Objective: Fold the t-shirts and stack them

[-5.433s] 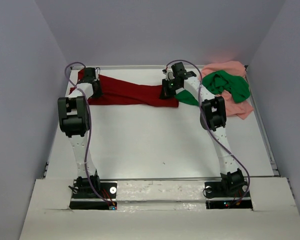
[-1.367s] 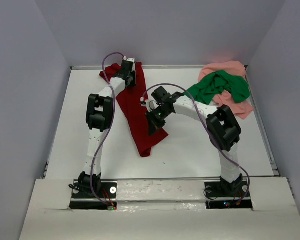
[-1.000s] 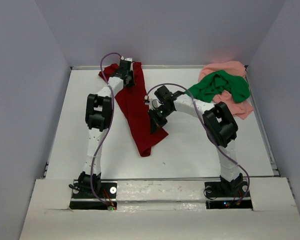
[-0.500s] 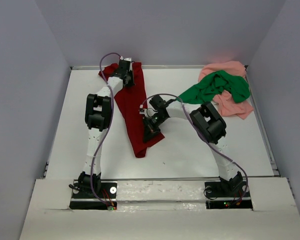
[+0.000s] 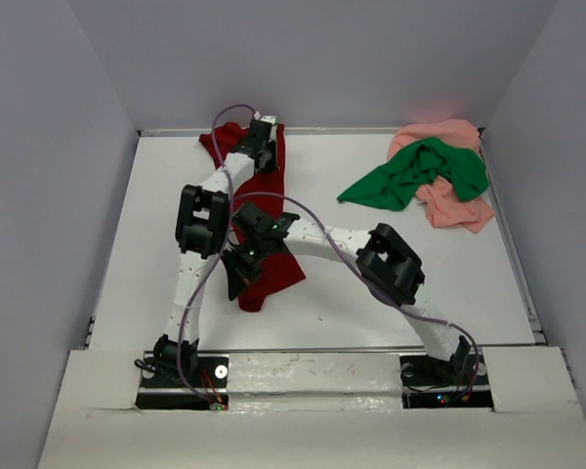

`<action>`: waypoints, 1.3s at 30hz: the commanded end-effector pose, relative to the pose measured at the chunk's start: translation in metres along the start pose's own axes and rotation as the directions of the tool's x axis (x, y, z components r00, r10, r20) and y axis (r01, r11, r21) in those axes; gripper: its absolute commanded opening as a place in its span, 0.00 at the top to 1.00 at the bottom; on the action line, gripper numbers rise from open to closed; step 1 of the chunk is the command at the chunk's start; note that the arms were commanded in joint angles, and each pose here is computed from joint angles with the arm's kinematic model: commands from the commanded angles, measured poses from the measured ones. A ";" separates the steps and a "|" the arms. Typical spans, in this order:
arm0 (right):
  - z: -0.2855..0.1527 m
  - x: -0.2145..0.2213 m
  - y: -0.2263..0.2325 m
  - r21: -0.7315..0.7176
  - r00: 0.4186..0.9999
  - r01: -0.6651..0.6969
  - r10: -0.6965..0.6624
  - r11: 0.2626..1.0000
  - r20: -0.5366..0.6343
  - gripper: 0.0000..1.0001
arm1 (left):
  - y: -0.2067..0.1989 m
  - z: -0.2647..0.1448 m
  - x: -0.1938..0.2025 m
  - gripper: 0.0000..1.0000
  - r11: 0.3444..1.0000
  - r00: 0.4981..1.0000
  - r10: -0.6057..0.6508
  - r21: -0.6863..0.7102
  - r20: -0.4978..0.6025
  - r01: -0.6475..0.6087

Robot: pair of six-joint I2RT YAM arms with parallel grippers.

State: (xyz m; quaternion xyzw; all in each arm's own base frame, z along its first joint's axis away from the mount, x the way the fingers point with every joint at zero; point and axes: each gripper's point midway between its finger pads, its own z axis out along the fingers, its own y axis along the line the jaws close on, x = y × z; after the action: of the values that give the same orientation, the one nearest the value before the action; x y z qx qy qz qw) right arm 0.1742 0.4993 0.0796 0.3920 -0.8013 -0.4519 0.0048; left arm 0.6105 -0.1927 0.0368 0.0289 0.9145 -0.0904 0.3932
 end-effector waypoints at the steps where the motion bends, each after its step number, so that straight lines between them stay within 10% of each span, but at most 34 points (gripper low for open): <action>1: -0.017 -0.041 0.034 0.008 0.986 0.123 -0.123 0.992 0.116 1.00 | -0.061 0.010 0.025 1.00 0.994 0.996 0.080 0.082 -0.027 -0.077; 7: -0.037 -0.051 0.057 0.039 0.953 0.248 -0.251 0.968 0.167 1.00 | -0.090 -0.008 0.021 1.00 0.982 0.990 0.138 0.132 -0.018 -0.134; 11: -0.067 -0.051 0.056 0.148 0.905 0.348 -0.373 0.926 0.203 0.93 | -0.075 -0.062 -0.032 0.58 0.979 0.974 0.191 0.055 0.118 -0.198; 13: -0.084 -0.055 0.047 0.222 0.882 0.367 -0.414 0.903 0.226 0.75 | -0.068 -0.113 -0.076 0.26 0.980 0.952 0.185 0.030 0.243 -0.198; 16: -0.120 -0.057 0.026 0.329 0.860 0.348 -0.439 0.878 0.261 0.41 | -0.045 -0.164 -0.103 0.12 0.981 0.926 0.192 -0.027 0.327 -0.193; 25: -0.199 -0.043 -0.034 0.420 0.878 0.172 -0.332 0.891 0.346 0.41 | 0.024 -0.265 -0.122 0.06 0.991 0.892 0.135 -0.057 0.432 -0.122; 39: -0.209 -0.005 -0.079 0.363 0.936 -0.011 -0.119 0.932 0.332 0.40 | 0.050 -0.270 -0.037 0.06 0.988 0.954 0.152 -0.013 0.260 -0.154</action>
State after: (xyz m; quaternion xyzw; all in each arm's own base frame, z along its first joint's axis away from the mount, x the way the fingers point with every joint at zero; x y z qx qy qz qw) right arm 0.3113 0.3338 0.1554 0.3283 -0.8445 -0.3419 -0.2494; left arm 0.4545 -0.0895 0.2169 0.0700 0.8638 -0.0490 0.4965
